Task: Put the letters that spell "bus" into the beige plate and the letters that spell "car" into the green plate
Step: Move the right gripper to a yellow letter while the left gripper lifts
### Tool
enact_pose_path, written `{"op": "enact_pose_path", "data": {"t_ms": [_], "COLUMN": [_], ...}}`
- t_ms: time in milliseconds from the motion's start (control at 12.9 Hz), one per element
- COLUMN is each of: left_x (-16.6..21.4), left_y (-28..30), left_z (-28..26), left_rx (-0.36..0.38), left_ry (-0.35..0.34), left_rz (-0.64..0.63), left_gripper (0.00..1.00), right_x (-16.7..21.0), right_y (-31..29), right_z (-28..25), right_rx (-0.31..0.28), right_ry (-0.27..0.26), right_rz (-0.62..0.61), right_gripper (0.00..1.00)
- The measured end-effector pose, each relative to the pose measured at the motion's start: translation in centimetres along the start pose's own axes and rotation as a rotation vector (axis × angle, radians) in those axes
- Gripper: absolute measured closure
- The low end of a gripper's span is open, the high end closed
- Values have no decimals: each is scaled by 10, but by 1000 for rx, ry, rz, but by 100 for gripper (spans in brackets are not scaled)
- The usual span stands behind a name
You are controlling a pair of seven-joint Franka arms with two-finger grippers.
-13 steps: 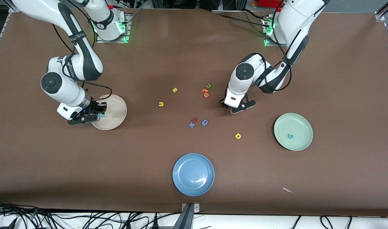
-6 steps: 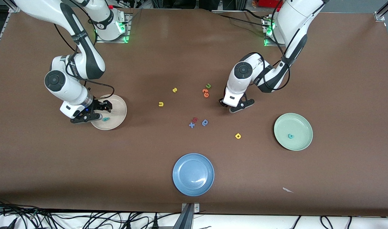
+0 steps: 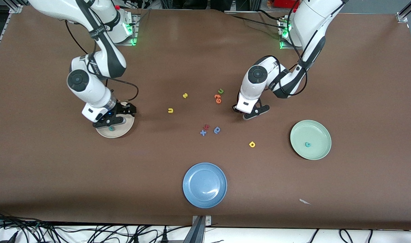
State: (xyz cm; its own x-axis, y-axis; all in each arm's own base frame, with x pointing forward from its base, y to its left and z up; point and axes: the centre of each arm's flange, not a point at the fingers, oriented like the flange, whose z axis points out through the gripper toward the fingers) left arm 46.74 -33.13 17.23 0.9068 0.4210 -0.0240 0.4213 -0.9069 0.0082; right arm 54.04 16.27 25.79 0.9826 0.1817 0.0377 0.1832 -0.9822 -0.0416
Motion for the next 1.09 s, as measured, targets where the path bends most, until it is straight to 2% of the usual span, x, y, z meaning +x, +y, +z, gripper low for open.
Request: {"op": "enact_pose_path", "data": {"t_ms": [78,155,388,698,1086], "left_x": [0,0,0,-1,-2], "left_y": [0,0,0,1,1], "left_z": [0,0,0,0,0], "left_rx": [0,0,1,4,5], "left_ry": [0,0,1,11,11], "left_rz": [0,0,1,21,22], "left_gripper": [83,88,90,91,91], "right_x": [-2,-4,-18,-34,-52], "right_y": [-19,-39,-102,-142,-178], "right_z": [1,4,28,53,82], "right_rx": [8,16,53,74,91], "right_ry": [13,23,52,36,29], "right_rz": [20,45,117,196,217], "right_gripper": [0,0,0,0,0]}}
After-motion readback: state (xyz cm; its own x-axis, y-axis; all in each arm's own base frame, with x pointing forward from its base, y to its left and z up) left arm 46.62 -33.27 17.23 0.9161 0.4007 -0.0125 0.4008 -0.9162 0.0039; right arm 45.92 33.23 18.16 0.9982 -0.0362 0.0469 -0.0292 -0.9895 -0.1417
